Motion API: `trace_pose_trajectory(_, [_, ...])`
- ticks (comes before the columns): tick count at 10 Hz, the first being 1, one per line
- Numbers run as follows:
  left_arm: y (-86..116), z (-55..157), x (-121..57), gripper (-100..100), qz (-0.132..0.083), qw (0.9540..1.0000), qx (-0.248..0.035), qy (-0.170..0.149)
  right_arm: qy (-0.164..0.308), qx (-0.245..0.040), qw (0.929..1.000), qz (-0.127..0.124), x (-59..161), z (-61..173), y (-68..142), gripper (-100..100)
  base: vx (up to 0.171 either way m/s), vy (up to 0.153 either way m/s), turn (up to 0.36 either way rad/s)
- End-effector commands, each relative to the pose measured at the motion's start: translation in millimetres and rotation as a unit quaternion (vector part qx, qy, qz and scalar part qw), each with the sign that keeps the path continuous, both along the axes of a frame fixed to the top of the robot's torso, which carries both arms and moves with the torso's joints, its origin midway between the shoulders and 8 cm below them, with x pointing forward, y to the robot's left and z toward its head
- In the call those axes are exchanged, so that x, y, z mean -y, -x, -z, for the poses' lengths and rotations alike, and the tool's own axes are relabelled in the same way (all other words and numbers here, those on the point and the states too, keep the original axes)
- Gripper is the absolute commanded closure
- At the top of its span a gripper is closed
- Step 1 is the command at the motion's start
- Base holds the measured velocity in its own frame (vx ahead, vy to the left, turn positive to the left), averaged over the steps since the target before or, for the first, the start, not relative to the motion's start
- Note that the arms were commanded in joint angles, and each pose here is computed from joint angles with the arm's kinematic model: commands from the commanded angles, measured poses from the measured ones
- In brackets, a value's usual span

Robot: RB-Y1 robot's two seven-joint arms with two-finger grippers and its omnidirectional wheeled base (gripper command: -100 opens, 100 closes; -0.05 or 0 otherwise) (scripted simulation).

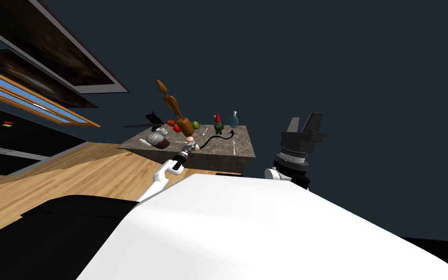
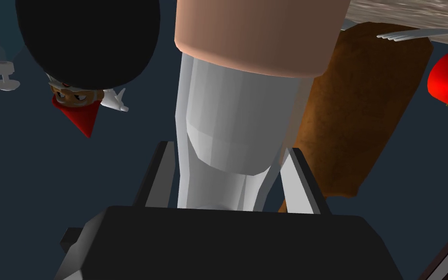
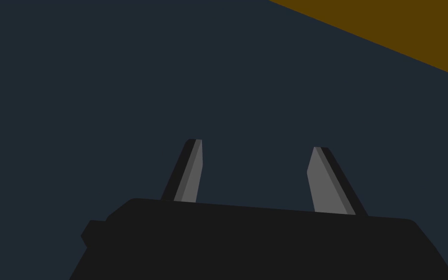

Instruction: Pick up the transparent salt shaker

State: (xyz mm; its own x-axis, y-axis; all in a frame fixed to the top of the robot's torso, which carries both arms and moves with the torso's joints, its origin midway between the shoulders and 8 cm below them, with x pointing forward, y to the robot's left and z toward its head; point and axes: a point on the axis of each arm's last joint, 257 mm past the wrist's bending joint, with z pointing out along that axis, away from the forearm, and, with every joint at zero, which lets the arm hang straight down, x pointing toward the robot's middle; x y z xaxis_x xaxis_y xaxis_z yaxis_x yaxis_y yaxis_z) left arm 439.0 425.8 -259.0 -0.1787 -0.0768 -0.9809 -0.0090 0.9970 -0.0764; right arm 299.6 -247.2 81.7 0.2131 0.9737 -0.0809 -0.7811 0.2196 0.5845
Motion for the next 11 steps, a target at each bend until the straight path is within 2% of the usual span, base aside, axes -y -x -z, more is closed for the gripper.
trace_pose_trajectory(1, [0.0,0.0,0.0,100,0.0,1.0,0.0,0.0,0.0,0.0,1.0,0.0,0.0,0.0,0.0,0,0.0,0.0,0.0])
trace_pose_trajectory(2, [-0.1,-0.1,0.0,100,0.0,1.0,0.0,0.0,0.0,0.0,1.0,0.0,0.0,0.0,0.0,0,0.0,0.0,0.0])
trace_pose_trajectory(3, [-0.1,-0.2,0.1,0,0.0,1.0,0.0,0.0,0.0,0.0,1.0,0.0,0.0,0.0,0.0,0,0.0,0.0,0.0])
trace_pose_trajectory(4, [0.3,3.2,9.1,100,0.002,1.0,-0.002,0.002,0.0,0.0,1.0,0.0,0.0,0.0,0.0,0,0.0,0.0,0.0])
trace_pose_trajectory(11, [0.3,3.2,9.1,100,0.002,1.0,-0.002,0.002,0.0,0.0,1.0,0.0,0.0,0.0,0.0,0,0.0,0.0,0.0])
